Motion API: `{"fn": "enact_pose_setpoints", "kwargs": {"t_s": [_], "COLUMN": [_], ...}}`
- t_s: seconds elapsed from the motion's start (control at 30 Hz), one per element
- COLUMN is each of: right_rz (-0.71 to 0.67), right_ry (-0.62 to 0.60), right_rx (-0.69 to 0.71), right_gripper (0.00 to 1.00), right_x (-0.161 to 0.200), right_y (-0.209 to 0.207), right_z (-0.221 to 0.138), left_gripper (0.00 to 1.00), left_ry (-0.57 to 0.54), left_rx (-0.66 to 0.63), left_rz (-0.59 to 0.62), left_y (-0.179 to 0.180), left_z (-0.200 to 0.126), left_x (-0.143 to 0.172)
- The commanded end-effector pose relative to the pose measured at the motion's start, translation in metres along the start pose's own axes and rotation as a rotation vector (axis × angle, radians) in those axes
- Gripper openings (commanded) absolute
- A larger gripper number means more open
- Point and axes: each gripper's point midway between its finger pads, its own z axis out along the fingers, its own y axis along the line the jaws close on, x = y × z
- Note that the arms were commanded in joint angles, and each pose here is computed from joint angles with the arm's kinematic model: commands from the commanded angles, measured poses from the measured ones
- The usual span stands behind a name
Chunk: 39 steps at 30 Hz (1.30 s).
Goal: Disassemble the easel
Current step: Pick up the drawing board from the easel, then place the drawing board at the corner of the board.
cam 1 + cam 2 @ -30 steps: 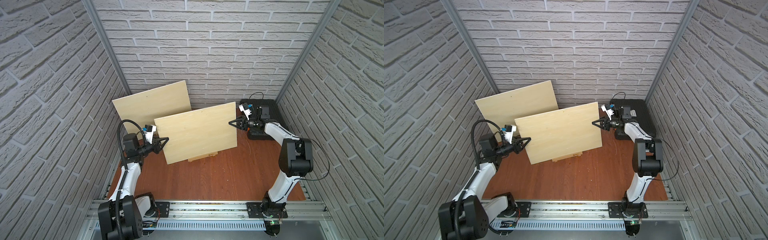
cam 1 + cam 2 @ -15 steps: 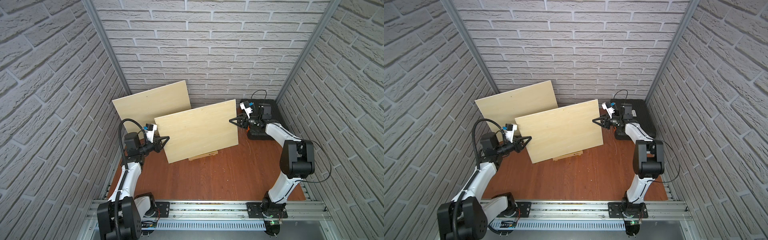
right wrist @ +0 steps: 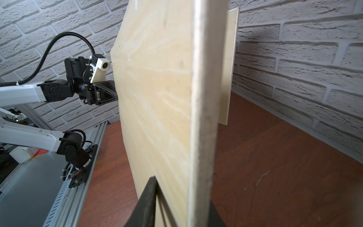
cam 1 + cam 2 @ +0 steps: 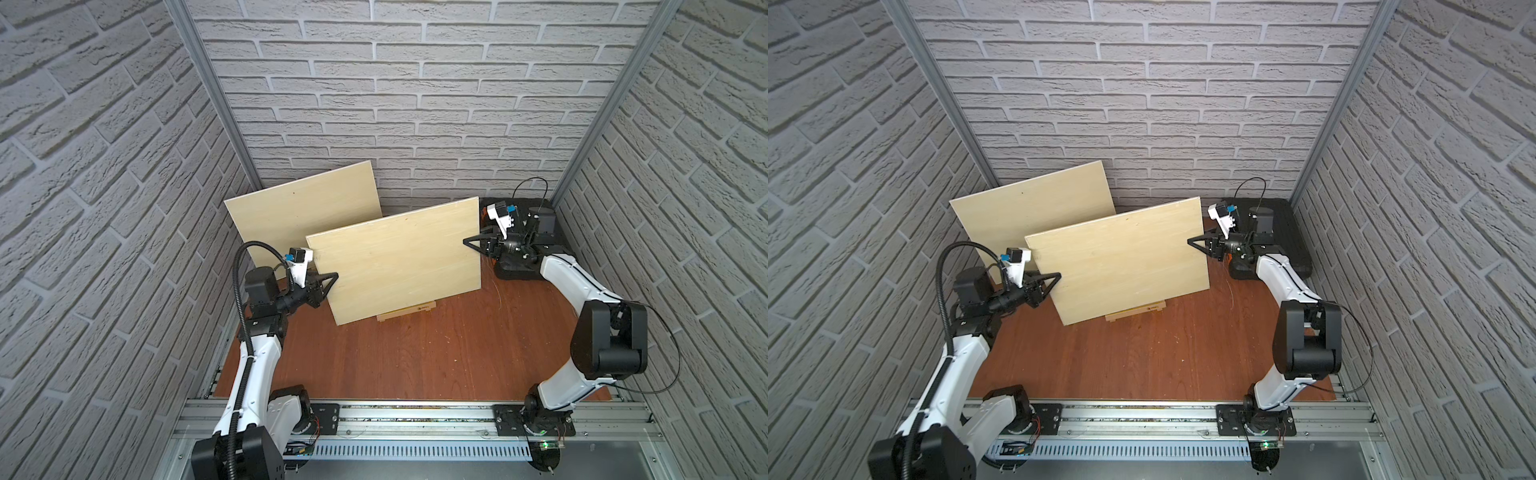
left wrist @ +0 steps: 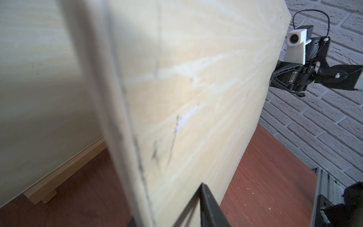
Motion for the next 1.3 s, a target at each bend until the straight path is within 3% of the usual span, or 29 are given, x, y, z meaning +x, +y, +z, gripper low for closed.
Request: {"fn": "enact_pose_setpoints", "kwargs": {"t_s": [0.0,0.43,0.8,0.97,1.27], "right_rz": [0.103,0.196,0.319,0.344,0.4], "right_ry": [0.084,0.156,0.181,0.208,0.252], "right_rx": [-0.028,0.066,0.161,0.207,0.255], "right_gripper": [0.1,0.11,0.15,0.21,0.47], "right_x": [0.017,0.093,0.152,0.161,0.171], "right_y": [0.048,0.072,0.059,0.051,0.044], "right_z": [0.024,0.005,0.002,0.0,-0.002], "left_gripper": [0.07,0.07,0.07,0.07,0.07], "left_ry": [-0.139,-0.11,-0.037,-0.042,-0.036], "left_rx": [-0.01,-0.028,-0.038,-0.037,-0.034], "left_rz": [0.318,0.242,0.22,0.224,0.23], "left_y": [-0.033,-0.068,-0.07,-0.069,-0.069], "left_z": [-0.005,-0.027,-0.025,-0.023,-0.022], "left_x": [-0.05,-0.003,0.023,0.022,0.024]}}
